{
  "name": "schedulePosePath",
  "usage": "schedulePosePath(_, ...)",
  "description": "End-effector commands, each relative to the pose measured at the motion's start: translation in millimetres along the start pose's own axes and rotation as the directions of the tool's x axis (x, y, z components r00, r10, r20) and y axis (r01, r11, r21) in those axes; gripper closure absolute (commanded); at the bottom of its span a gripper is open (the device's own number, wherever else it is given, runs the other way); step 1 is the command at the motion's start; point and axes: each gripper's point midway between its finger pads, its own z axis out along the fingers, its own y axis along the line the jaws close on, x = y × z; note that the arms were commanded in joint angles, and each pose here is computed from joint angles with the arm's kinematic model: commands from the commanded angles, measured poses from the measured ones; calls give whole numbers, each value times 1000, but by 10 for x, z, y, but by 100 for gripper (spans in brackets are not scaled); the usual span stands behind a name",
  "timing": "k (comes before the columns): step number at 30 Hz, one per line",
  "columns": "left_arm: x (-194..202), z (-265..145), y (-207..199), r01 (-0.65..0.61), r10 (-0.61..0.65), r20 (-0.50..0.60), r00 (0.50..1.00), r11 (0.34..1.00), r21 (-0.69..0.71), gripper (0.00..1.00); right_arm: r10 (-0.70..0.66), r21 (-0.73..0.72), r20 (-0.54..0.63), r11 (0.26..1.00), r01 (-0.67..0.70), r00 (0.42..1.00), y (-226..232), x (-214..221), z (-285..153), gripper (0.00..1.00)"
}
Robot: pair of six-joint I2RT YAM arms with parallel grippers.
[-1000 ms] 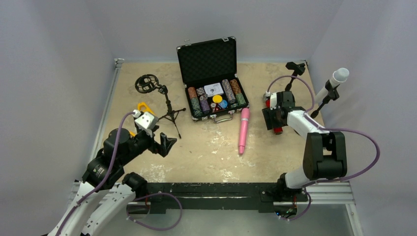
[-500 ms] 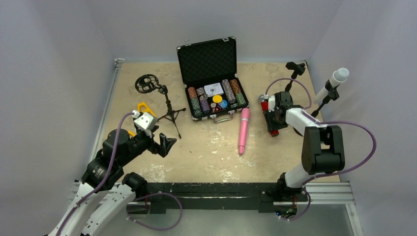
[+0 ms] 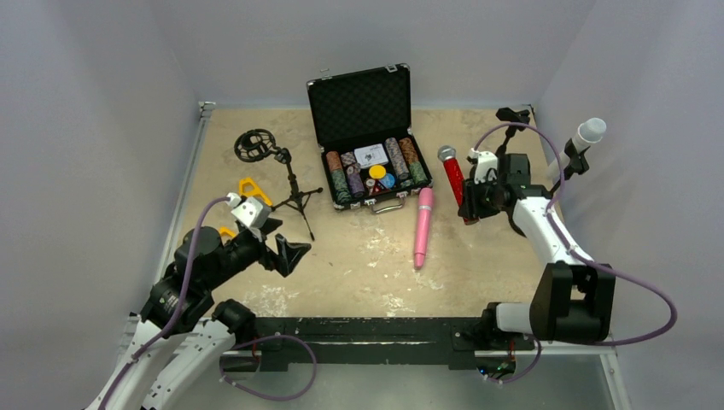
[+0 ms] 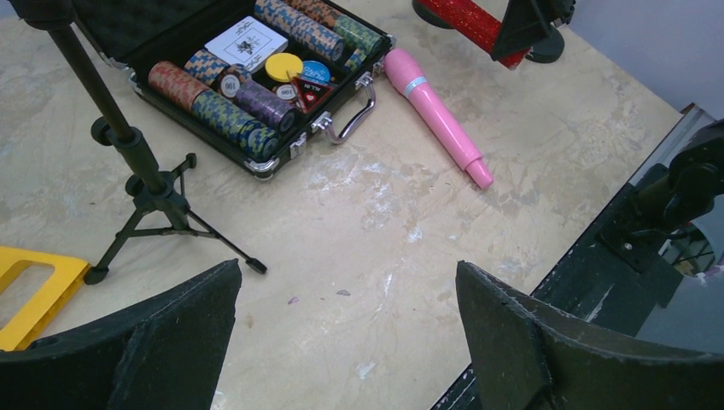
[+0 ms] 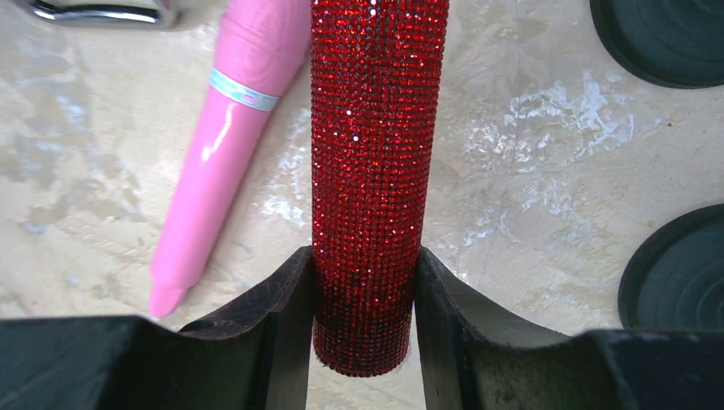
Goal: Attach the microphones to the stand
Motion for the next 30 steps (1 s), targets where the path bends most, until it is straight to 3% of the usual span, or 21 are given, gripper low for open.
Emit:
schedulePosePath(1,-145,35,-190,62,-68,57,996,993,99,1,22,-145,166,989,3,986,245,-380,-321,100)
schedulePosePath(6,-167,168,-430,204,-223,55,973,949,239,1,6,-334,268,939,87,964,655,-498,-599,100)
schedulePosePath(11,-235,322,-654,378,-419,26,908,842,386,1,-28,-506,335,838,205,942,1032,-485,-846,100)
schedulePosePath(22,-326,654,-868,452,-524,26,852,759,468,1,-159,-711,402,566,417,902,1774,-233,-1170,100)
schedulePosePath(30,-310,900,-895,518,-598,42,800,724,456,1,-176,-760,410,476,442,895,1978,-154,-1265,100)
